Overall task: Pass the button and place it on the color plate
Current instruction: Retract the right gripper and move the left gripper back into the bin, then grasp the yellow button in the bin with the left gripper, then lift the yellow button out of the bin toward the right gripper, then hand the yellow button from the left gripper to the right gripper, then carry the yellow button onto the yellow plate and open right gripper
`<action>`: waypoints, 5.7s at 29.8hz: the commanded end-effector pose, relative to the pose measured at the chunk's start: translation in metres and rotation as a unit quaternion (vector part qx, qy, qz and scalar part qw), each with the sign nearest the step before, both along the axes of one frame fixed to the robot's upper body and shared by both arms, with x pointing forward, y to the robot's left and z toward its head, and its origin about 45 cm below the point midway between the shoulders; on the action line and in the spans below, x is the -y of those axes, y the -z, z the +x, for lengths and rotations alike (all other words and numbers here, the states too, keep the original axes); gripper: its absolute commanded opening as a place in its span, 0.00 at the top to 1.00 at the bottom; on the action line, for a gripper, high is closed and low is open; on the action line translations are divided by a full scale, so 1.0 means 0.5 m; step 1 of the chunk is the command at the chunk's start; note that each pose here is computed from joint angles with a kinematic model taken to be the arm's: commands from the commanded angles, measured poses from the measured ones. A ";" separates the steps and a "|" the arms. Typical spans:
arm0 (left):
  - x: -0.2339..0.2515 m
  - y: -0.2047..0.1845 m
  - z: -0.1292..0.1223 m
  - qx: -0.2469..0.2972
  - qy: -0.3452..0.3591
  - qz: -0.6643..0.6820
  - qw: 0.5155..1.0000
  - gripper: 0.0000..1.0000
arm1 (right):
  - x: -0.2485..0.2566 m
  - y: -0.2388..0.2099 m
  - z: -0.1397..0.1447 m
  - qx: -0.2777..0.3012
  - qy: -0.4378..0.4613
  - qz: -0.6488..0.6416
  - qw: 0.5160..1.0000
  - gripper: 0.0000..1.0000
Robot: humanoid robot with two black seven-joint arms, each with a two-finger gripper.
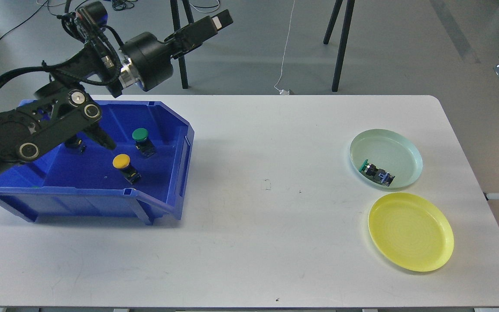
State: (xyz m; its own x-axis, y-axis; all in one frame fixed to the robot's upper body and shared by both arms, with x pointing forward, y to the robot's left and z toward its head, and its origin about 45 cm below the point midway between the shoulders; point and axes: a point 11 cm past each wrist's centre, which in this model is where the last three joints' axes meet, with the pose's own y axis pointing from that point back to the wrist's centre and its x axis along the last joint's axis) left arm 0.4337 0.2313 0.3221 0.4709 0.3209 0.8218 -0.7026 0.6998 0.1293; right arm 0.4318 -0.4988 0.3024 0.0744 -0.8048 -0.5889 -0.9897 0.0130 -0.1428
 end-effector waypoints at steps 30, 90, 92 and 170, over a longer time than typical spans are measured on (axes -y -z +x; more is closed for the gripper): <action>-0.244 0.242 -0.087 -0.138 0.056 0.406 0.902 0.15 | -0.033 0.069 -0.009 -0.022 -0.010 0.029 0.999 0.06; -0.211 -0.126 -0.074 -0.017 0.052 0.290 0.956 0.67 | -0.030 0.063 -0.012 -0.026 -0.015 0.015 0.999 0.05; -0.147 -0.138 -0.064 -0.014 0.078 0.216 0.973 0.68 | -0.041 0.058 -0.010 -0.022 -0.024 0.014 0.999 0.05; 0.271 -0.039 0.043 -0.019 0.106 -0.152 0.982 0.05 | -0.442 0.092 -0.091 -0.057 -0.320 -0.168 0.931 0.86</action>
